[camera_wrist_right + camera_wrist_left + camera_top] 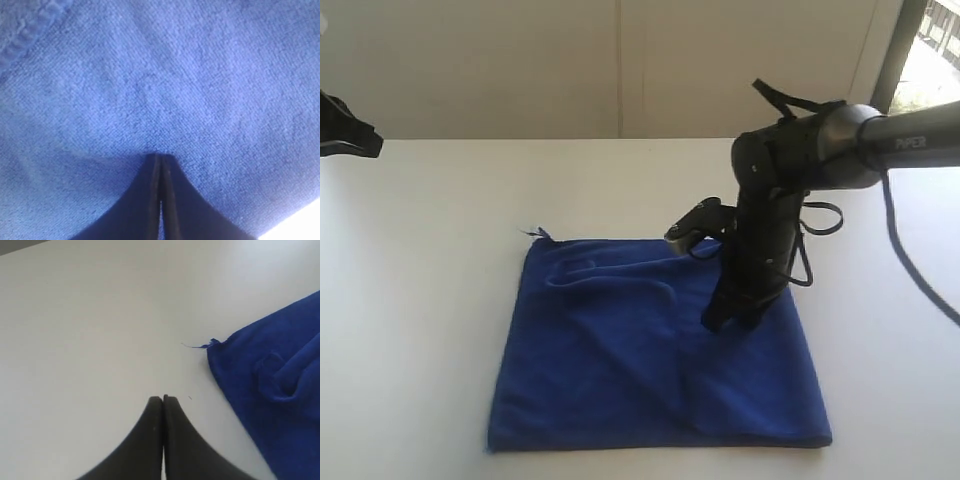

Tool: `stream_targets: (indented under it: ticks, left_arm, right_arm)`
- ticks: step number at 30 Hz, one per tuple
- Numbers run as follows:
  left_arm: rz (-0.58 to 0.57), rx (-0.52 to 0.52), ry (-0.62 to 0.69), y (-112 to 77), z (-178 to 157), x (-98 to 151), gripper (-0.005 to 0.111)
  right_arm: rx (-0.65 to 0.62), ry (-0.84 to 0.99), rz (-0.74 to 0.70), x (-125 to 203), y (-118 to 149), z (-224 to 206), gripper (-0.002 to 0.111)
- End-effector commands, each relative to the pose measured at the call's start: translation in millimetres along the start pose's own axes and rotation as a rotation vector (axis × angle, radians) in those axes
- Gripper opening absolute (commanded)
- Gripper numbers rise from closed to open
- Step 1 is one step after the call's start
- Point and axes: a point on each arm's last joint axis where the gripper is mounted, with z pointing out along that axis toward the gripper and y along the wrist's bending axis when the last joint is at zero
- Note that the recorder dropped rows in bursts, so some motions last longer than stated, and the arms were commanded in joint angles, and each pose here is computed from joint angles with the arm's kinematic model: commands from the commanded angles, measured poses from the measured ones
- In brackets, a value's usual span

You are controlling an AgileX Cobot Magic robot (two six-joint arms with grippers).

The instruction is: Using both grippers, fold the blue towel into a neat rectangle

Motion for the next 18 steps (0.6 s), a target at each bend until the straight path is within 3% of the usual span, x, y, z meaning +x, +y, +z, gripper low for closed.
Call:
stream_targets:
  ticks: [1, 7, 15, 18]
  left_arm:
    - [-0.012, 0.021, 0.006, -3.0, 0, 1, 0.000]
    - [-0.038, 0.082, 0.023, -6.1, 6, 4, 0.000]
    - [-0.018, 0.417, 0.007, -17.1, 26, -11, 0.000]
    - [-0.015, 0.456, 0.074, -15.6, 37, -23, 0.000]
  right_arm:
    - [-0.012, 0.117, 0.026, 29, -24, 19, 0.000]
    - [0.015, 0.057, 0.037, 28, -27, 1, 0.000]
    - [0.093, -0.105, 0.045, 26, -31, -42, 0.000]
    - [0.118, -0.172, 0.054, 26, -30, -62, 0.000]
